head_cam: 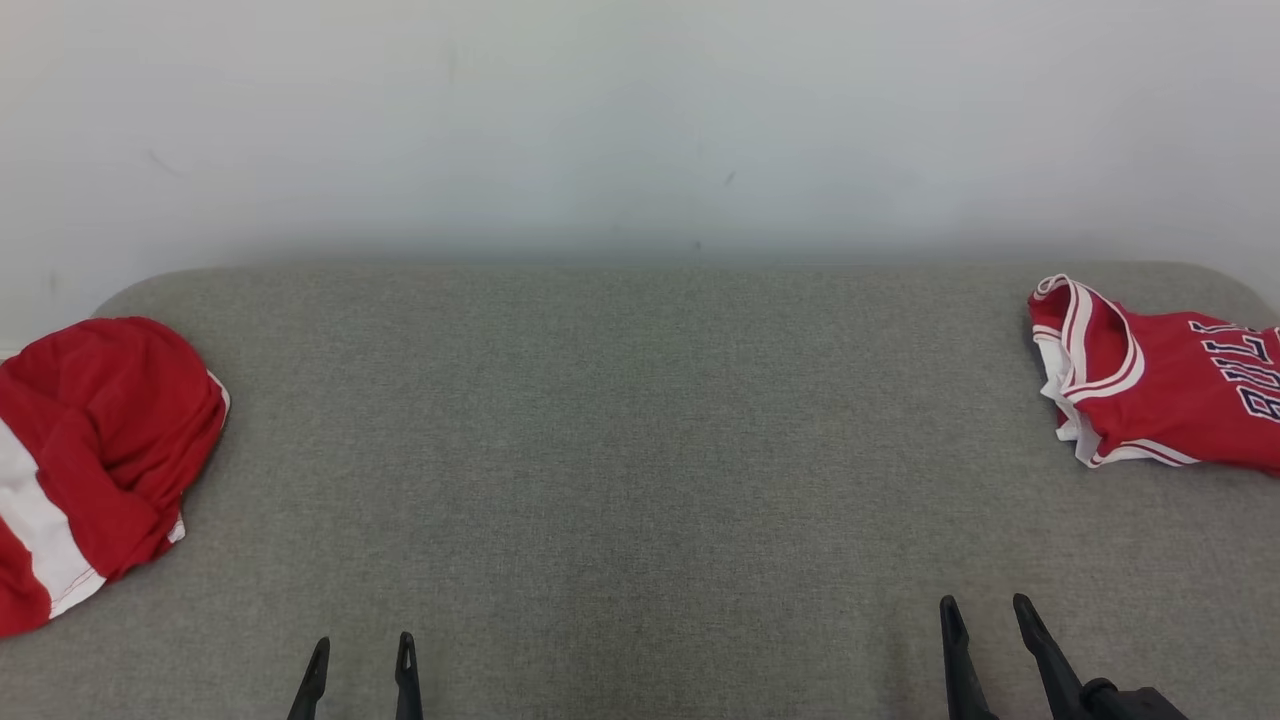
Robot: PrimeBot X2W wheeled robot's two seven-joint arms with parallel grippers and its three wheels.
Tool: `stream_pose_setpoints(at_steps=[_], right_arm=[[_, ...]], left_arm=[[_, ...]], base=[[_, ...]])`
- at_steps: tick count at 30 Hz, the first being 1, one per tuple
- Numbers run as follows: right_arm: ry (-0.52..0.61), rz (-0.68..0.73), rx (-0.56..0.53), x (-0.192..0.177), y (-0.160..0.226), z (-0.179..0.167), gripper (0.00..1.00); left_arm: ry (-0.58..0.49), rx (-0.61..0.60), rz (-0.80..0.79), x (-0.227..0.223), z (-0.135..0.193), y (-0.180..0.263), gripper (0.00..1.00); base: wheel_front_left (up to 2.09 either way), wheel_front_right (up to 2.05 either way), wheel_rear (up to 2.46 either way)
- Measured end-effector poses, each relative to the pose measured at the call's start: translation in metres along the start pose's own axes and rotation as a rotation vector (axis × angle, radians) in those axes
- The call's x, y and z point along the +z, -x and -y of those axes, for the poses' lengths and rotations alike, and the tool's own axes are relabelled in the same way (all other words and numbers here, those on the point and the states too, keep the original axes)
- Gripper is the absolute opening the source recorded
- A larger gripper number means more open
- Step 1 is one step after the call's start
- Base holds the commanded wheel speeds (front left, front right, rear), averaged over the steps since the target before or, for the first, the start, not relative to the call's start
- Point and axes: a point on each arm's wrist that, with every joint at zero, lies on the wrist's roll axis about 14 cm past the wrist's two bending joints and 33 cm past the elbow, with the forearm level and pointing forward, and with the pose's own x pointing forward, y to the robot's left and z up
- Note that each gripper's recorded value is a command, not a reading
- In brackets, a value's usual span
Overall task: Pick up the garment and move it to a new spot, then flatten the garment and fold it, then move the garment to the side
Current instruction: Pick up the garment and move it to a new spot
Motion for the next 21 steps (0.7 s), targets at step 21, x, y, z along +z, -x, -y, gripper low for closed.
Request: stream_pose_setpoints(at_steps=[21], right_arm=[[-0.006,-0.060,0.225,-0.018,-0.028,-0.070,1.00]], left_arm=[[-0.020,0.243,-0.002,-0.001,-0.072,0.050,1.00]], base=[[0.00,0.00,0.00]])
